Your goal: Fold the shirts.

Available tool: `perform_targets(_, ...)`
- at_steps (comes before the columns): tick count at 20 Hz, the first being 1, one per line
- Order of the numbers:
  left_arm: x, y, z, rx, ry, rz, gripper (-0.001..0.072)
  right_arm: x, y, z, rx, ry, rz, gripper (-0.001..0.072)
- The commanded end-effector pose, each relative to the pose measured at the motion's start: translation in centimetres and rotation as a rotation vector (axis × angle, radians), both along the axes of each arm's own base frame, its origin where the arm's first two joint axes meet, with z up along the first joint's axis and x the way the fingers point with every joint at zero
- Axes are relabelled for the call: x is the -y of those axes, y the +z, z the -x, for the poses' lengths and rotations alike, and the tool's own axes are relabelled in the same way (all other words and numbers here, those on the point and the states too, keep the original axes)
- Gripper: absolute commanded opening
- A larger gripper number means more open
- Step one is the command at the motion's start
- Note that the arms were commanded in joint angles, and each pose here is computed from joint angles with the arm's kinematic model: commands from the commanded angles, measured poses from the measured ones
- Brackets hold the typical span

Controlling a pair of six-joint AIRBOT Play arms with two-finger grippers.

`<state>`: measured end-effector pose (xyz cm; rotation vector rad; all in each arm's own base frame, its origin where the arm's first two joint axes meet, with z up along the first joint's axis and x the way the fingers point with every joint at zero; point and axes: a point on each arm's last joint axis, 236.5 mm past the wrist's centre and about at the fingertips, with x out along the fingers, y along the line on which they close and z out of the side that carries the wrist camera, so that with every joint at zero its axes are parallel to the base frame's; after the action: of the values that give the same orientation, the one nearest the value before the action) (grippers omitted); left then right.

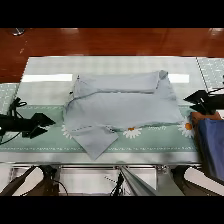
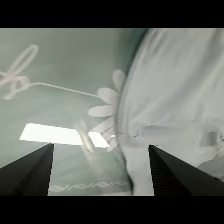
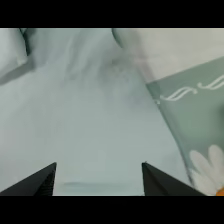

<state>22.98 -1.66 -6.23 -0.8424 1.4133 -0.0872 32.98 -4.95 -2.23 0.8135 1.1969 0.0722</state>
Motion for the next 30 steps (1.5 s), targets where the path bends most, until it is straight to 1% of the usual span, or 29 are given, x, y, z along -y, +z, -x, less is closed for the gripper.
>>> perform_targets(1,2.5,-1.0,-0.7,0.068,0.097,0.103,0.0704,-2.1,-1.2,1.6,0.012,-0.017,-0.063,0.0633)
perform_targets(6,5.0,-2.6,-0.4,0.036,0.02,0.101,0.0704,-2.5,-1.4,1.9,0.003,-0.008,-0.079,0.0632)
perform_targets(11,10.1,-3.9,-1.4,0.034,-0.039,0.144,0.0703,-2.8,-0.9,1.5,0.016,-0.023,-0.104,0.0631)
perform_targets(14,11.6,-4.5,-0.3,0.011,-0.12,0.159,0.0698,-1.3,-0.2,0.8,0.042,-0.065,-0.094,0.0631)
perform_targets(15,11.7,-4.3,-0.1,0.018,-0.145,0.167,0.0523,-0.1,0.2,0.7,0.049,-0.09,-0.08,0.0631)
perform_targets(16,11.7,-4.0,0.0,0.029,-0.168,0.177,0.0097,1.3,0.3,0.9,0.046,-0.119,-0.066,0.0631)
perform_targets(17,11.6,-3.8,0.0,0.032,-0.168,0.184,0.0027,2.6,0.0,1.6,0.026,-0.155,-0.054,0.063)
perform_targets(20,11.0,-3.5,-0.7,0.043,-0.144,0.188,0.0027,4.8,-3.3,5.9,-0.169,-0.176,0.051,0.0629)
perform_targets(21,11.0,-3.4,-0.8,0.046,-0.144,0.187,0.0027,4.7,-4.0,6.6,-0.199,-0.173,0.052,0.0629)
perform_targets(26,11.0,-3.4,-0.8,0.048,-0.145,0.186,0.0027,2.9,-5.9,5.7,-0.223,-0.178,-0.079,0.0626)
perform_targets(30,10.4,-3.7,-1.6,0.068,-0.12,0.157,0.0027,1.1,-8.0,4.3,-0.229,-0.119,-0.089,0.0626)
